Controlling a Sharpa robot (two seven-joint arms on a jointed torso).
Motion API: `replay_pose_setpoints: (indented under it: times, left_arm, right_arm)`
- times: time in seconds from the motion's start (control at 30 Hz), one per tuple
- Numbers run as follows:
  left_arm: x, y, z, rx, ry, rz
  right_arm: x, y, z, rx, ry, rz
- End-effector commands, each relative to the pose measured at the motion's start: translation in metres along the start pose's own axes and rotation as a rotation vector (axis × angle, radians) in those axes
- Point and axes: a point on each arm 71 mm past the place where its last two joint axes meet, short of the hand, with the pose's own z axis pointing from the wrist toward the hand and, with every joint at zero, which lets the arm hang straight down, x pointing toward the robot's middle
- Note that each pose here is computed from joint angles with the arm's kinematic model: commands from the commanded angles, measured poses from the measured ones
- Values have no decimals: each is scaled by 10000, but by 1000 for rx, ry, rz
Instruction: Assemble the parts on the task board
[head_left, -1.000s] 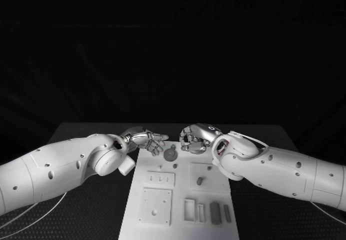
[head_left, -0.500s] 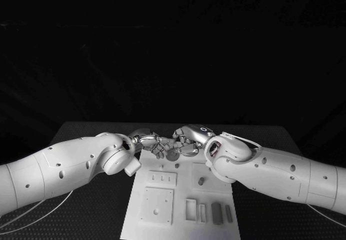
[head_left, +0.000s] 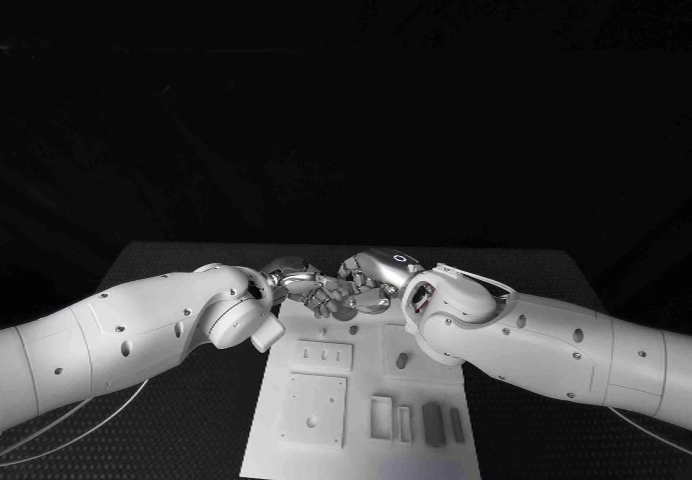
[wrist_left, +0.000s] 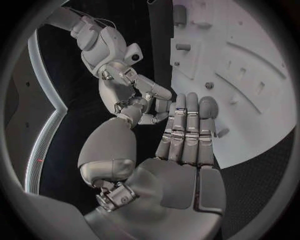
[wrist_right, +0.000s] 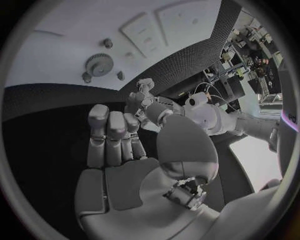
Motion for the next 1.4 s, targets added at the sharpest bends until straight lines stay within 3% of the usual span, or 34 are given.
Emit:
replay_pose_setpoints:
  times: [0.03, 1.4]
  left_arm:
    - [37, -26, 6, 7, 23, 7]
    - [19, -17, 7, 2, 12, -3]
  right_arm:
    - [14, 27, 9, -8, 12, -17]
    - [78, 58, 31, -11, 34, -14]
